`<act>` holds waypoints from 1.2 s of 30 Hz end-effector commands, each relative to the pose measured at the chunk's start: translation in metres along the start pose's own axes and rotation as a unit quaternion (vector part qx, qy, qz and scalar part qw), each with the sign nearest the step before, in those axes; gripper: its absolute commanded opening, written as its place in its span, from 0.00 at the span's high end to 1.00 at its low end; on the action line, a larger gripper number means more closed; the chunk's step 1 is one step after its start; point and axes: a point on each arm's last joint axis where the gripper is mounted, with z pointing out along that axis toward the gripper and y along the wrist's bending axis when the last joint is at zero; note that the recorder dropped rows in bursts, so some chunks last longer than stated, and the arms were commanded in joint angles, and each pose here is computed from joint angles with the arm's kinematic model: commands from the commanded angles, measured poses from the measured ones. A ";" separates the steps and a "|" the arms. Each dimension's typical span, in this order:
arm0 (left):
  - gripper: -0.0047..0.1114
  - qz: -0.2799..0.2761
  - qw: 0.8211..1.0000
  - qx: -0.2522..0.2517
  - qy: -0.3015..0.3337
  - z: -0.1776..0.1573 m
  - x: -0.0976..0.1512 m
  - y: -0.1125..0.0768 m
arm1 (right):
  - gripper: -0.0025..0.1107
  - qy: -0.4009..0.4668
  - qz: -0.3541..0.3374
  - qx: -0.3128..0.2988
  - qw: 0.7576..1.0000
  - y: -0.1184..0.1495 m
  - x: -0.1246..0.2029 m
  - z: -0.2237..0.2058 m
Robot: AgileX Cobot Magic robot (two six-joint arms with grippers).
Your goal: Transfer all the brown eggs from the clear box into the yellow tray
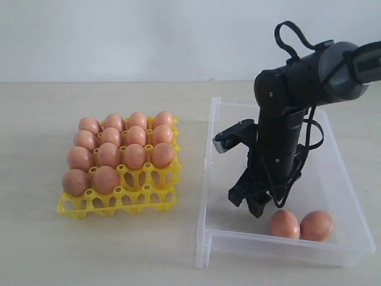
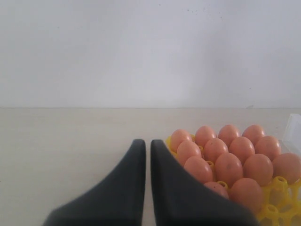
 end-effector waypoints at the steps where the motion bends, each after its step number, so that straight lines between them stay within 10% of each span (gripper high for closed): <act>1: 0.93 -0.003 1.000 -0.003 -0.007 0.000 0.000 0.000 | 0.53 0.074 -0.015 0.016 0.997 -0.003 0.012 0.026; 12: 0.93 -0.003 1.000 -0.003 -0.007 0.000 0.000 0.000 | 0.80 -0.090 0.023 0.095 0.991 -0.017 -0.006 -0.020; 20: 0.93 -0.003 1.000 -0.003 -0.007 0.000 0.000 0.000 | 0.98 -0.339 0.064 0.074 0.936 0.000 0.028 -0.062; 26: 0.93 -0.003 1.000 -0.003 -0.007 0.000 0.000 0.000 | 0.98 -0.278 0.012 0.103 0.955 0.004 0.065 -0.049; 31: 0.93 -0.003 1.000 -0.003 -0.007 0.000 0.000 0.000 | 0.82 -0.234 -0.021 0.110 0.966 0.004 0.071 -0.045; 36: 0.93 -0.003 1.000 -0.003 -0.007 0.000 0.000 0.000 | 0.33 -0.211 -0.003 0.107 0.972 0.003 0.075 -0.044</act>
